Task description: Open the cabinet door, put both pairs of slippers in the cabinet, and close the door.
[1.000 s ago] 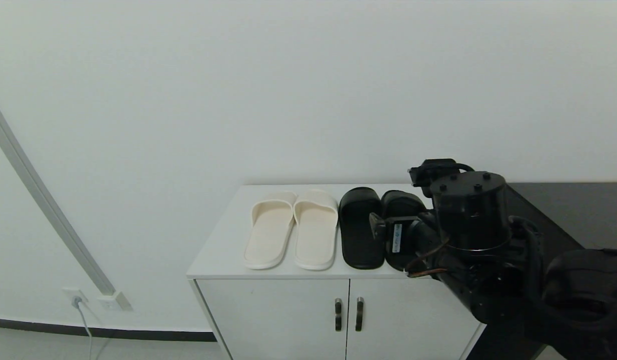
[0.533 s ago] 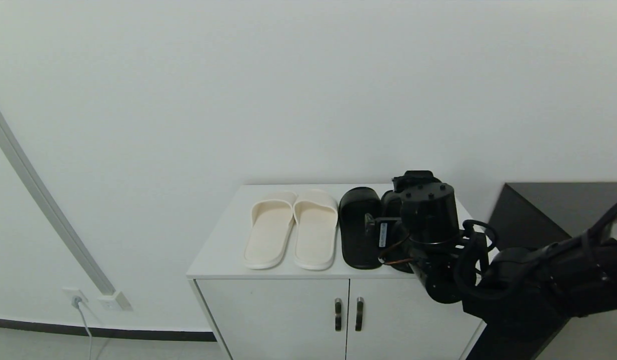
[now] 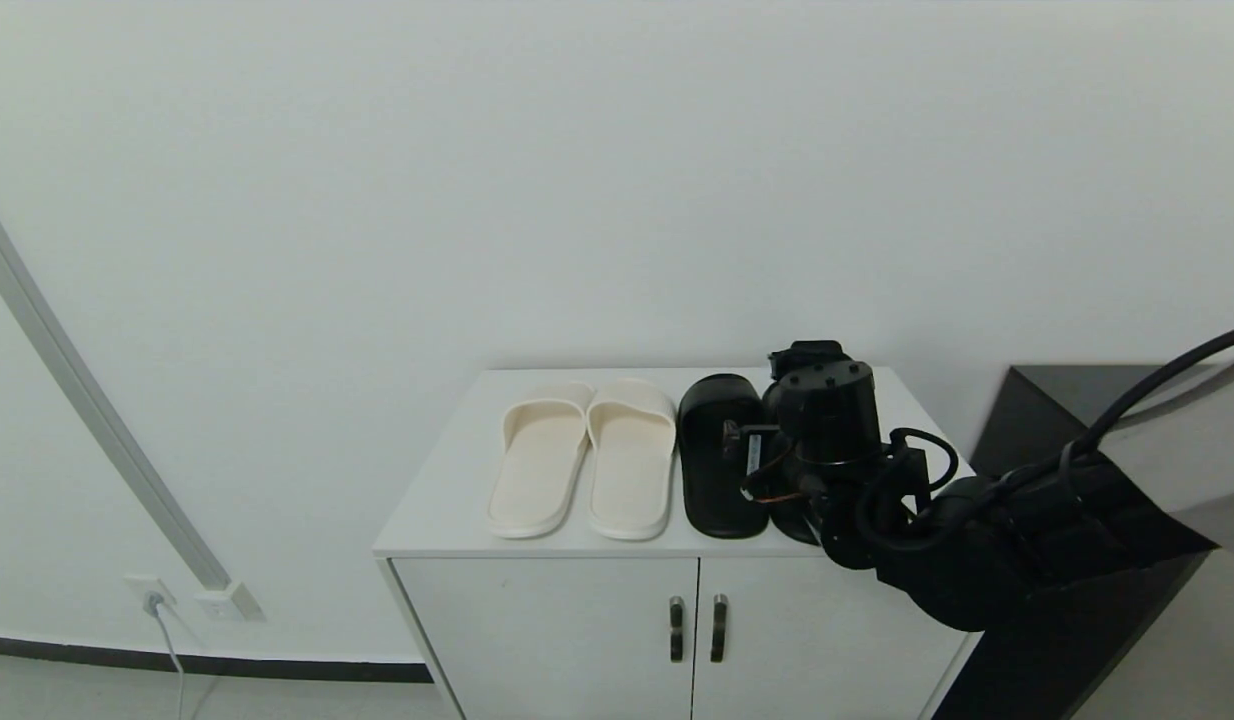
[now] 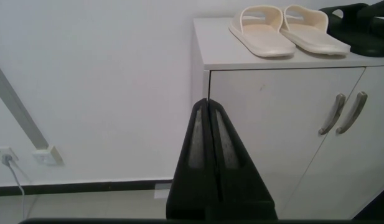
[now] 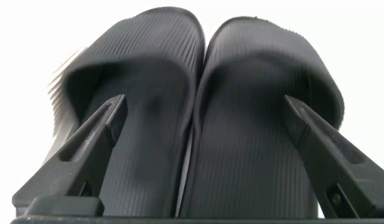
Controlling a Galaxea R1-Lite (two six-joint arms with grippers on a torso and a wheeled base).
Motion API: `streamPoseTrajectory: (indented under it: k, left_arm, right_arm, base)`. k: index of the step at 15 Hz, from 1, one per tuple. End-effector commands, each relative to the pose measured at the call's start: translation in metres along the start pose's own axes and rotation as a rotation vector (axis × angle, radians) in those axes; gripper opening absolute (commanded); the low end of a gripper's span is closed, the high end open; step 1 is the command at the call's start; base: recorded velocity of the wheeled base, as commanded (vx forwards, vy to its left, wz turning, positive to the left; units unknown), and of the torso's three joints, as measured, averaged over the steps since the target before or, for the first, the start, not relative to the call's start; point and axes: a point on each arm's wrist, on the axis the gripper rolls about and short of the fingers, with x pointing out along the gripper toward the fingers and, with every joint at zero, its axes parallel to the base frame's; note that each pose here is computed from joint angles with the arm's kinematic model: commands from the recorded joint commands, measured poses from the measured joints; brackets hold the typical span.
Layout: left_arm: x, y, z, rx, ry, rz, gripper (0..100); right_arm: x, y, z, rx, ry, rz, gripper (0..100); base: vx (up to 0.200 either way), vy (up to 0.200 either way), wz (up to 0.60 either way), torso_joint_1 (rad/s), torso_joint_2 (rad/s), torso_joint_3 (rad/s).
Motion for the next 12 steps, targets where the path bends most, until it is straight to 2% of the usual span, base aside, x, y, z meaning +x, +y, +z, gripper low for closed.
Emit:
streamPoseTrajectory:
  k: [1,12]
  left_arm:
    - [0.000,0.000,0.000,0.000,0.001,0.000,0]
    - [0.000,0.000,0.000,0.000,0.001,0.000,0]
  right_arm:
    - [0.014,0.003,-0.007,-0.016,-0.003,-0.008,100]
    - [0.059,0.007,-0.010,-0.024,-0.058,-0.053,100]
  base:
    - [0.000,0.000,0.00,0.000,0.00,0.000]
    - [0.000,0.000,0.00,0.000,0.00,0.000]
